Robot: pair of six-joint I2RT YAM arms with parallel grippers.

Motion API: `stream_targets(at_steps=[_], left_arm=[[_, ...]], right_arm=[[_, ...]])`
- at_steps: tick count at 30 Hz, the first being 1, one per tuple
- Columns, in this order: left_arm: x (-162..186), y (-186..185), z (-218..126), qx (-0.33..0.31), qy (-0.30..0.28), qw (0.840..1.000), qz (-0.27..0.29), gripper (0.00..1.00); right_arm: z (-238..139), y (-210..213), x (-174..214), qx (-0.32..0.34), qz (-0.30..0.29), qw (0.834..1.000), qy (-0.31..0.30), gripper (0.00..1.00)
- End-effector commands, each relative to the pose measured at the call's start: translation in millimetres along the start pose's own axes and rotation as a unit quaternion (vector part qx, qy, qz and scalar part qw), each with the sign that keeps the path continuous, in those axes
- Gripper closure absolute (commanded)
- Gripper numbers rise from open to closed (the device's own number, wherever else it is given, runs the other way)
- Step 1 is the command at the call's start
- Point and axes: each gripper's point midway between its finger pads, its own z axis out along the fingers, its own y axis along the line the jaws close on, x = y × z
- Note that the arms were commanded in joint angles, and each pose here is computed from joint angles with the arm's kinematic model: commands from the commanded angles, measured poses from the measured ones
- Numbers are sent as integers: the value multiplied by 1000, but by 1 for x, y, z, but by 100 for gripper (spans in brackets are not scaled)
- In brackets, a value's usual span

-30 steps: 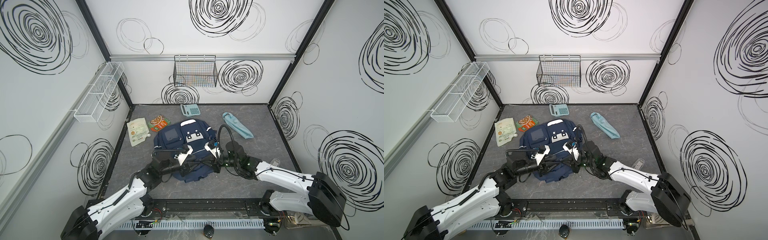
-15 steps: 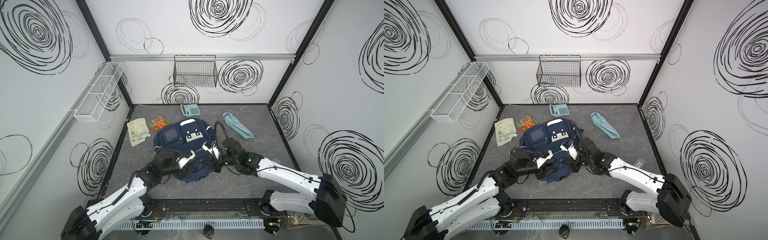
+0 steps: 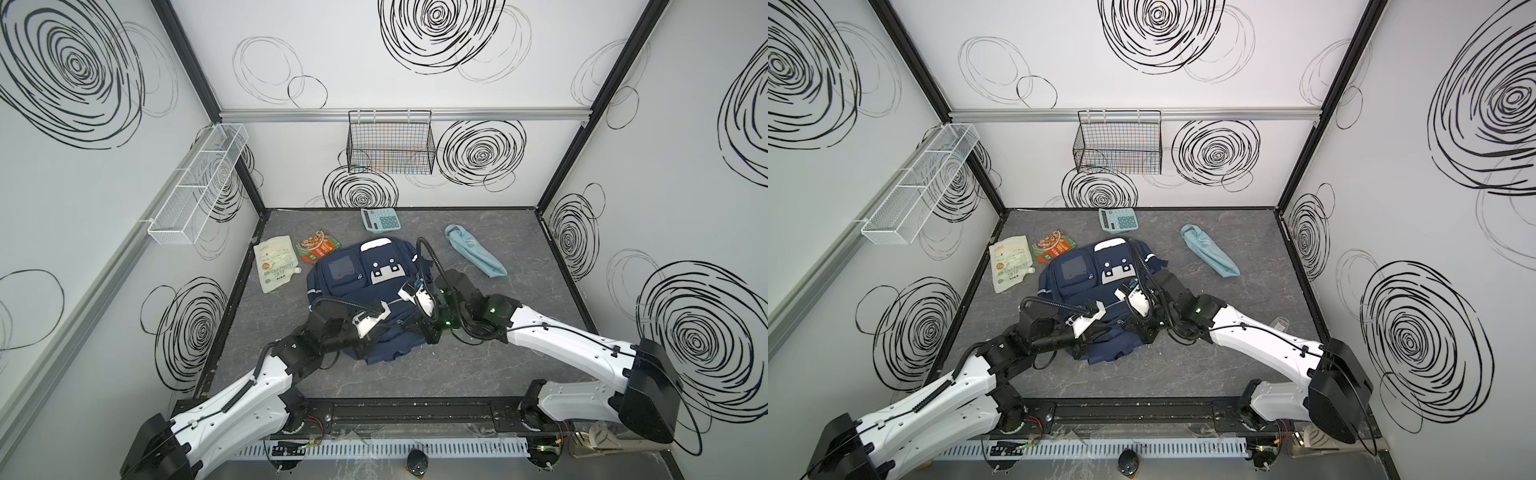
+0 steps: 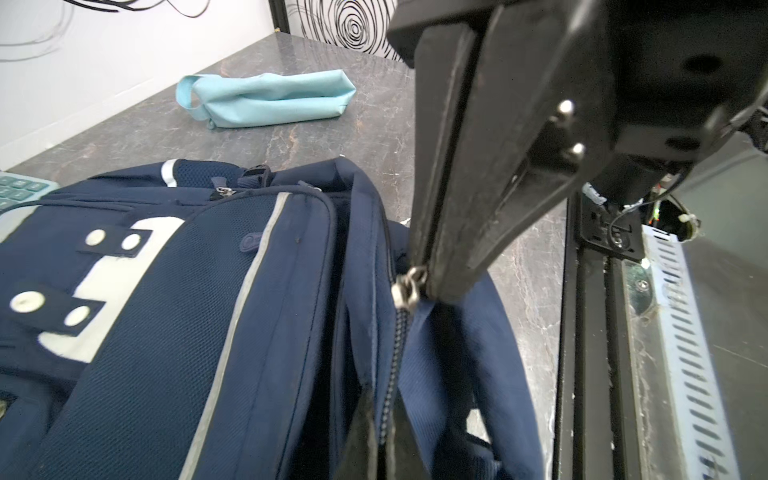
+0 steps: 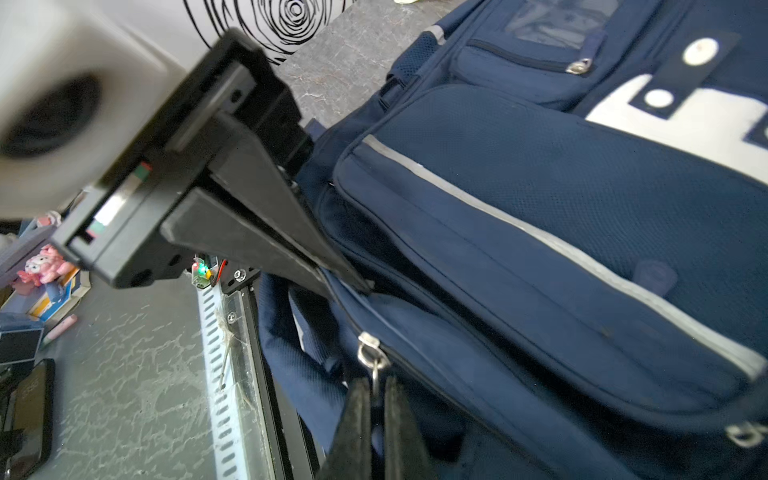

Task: Pack the student bag
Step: 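Drag the zipper pull toward the robot with the right gripper while left pinches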

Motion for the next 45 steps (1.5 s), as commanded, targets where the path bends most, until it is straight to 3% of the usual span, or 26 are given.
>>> stream_targets(at_steps=[1,8,12,14,15,17,18,21,24,28,31,34,37,39,40,45], left_arm=[[-7,27,-12,-79,-15,997,16,100],[-26,21,-35,-87,-42,994,48,100],[-26,22,-53,-111,-36,991,72,100],[-25,20,-61,-117,-32,989,86,100],[-25,18,-65,-115,-32,989,92,96],[-28,7,-69,-88,-31,990,105,35],[-32,-2,-70,-64,-36,991,111,29],[-65,-17,-69,-25,-81,993,82,26],[-92,-30,-54,-1,-112,991,69,23],[-95,-49,-12,11,-89,993,82,16],[-78,-50,26,10,-31,997,71,18],[-61,-40,45,-12,12,997,78,26],[-53,-42,49,-3,33,995,98,55],[-51,-44,46,2,30,994,105,88],[-52,-43,43,-3,25,994,104,98],[-51,-36,25,-24,6,994,104,100]], right_arm=[[-17,-35,29,52,80,995,38,100],[-50,-84,51,119,178,976,23,100],[-75,-123,65,190,227,955,1,100],[-82,-131,65,184,238,953,-22,100],[-82,-127,59,169,235,957,-36,100],[-78,-104,38,119,216,967,-68,100],[-73,-86,25,94,193,973,-83,100],[-60,-43,2,49,156,981,-108,100],[-51,-23,-5,2,164,979,-120,100],[-44,-16,-7,-4,165,979,-122,100],[-47,-12,-13,-12,161,978,-132,100],[-47,-14,-8,-4,159,979,-127,100],[-49,-24,-1,18,164,979,-120,100],[-53,-36,4,35,176,976,-122,100],[-55,-44,7,44,184,974,-124,100],[-72,-110,35,135,240,951,-140,100]])
